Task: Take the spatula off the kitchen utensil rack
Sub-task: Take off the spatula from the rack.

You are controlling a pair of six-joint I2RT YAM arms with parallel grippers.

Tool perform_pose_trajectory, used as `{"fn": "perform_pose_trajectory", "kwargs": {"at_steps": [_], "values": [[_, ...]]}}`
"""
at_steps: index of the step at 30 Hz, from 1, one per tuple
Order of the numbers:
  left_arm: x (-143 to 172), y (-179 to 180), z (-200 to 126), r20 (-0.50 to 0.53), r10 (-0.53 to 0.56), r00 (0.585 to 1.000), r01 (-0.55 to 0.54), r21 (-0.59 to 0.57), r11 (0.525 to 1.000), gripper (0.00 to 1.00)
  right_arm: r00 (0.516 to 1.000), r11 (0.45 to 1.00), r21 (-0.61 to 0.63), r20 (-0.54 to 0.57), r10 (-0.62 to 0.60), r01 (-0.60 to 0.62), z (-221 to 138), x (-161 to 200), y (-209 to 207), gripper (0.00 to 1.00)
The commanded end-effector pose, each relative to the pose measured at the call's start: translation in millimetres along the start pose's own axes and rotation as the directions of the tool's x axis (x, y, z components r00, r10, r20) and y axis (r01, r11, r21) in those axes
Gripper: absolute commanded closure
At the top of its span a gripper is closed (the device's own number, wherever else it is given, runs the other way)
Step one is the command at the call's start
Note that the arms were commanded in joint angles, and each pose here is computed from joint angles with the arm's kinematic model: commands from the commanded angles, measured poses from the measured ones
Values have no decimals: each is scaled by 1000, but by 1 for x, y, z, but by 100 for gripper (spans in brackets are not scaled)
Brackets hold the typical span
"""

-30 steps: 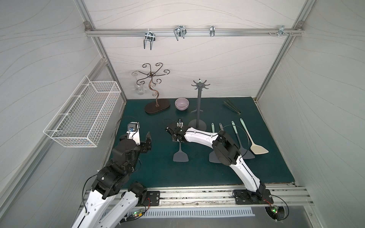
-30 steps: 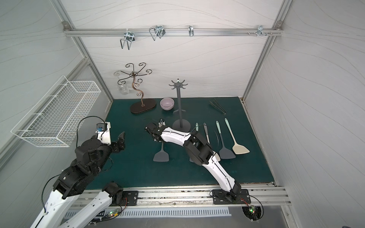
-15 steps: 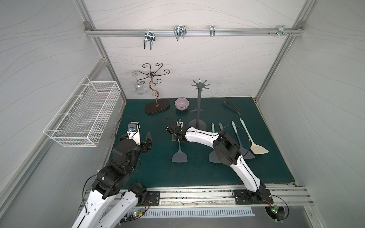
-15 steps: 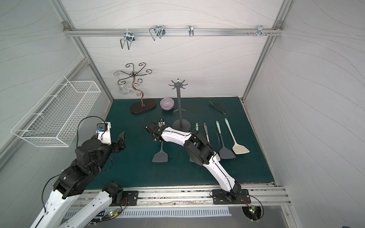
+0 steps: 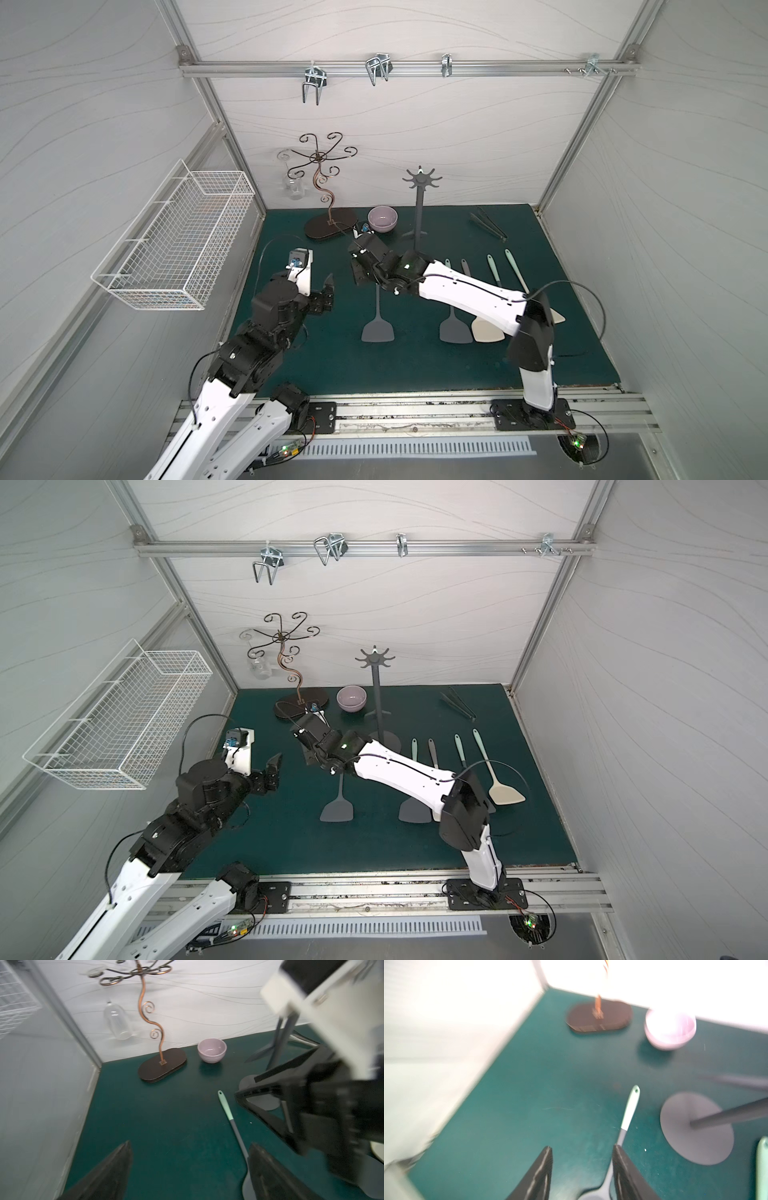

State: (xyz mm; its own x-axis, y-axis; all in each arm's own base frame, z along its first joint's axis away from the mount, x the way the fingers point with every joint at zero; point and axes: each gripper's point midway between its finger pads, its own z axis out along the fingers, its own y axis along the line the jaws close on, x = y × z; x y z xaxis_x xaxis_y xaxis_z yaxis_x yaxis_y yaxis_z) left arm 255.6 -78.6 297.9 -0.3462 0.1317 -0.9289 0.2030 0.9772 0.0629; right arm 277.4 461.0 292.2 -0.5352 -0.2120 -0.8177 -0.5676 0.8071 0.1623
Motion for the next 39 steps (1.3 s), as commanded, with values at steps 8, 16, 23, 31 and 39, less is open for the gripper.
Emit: {"fn": "perform_pose_trajectory", "kwargs": {"at_steps": [8,16,23,31,39], "values": [[-93,-90,43,238,-22,971,-79,407,910,10,987,995,-74,138,77,-67,-130,-80,-84,50],[-144,-124,118,217,62,974,-171,533,828,18,947,975,-74,235,220,-209,-157,-123,-162,47],[-166,-114,161,184,-47,982,-104,728,678,30,939,963,-143,227,259,-231,-139,-147,-169,47],[-171,-111,208,171,-70,983,-95,793,602,41,946,961,-170,206,250,-217,-109,-152,-169,47],[-187,-122,241,167,-141,976,-76,864,498,39,949,964,-154,200,245,-217,-96,-154,-174,47]]}}
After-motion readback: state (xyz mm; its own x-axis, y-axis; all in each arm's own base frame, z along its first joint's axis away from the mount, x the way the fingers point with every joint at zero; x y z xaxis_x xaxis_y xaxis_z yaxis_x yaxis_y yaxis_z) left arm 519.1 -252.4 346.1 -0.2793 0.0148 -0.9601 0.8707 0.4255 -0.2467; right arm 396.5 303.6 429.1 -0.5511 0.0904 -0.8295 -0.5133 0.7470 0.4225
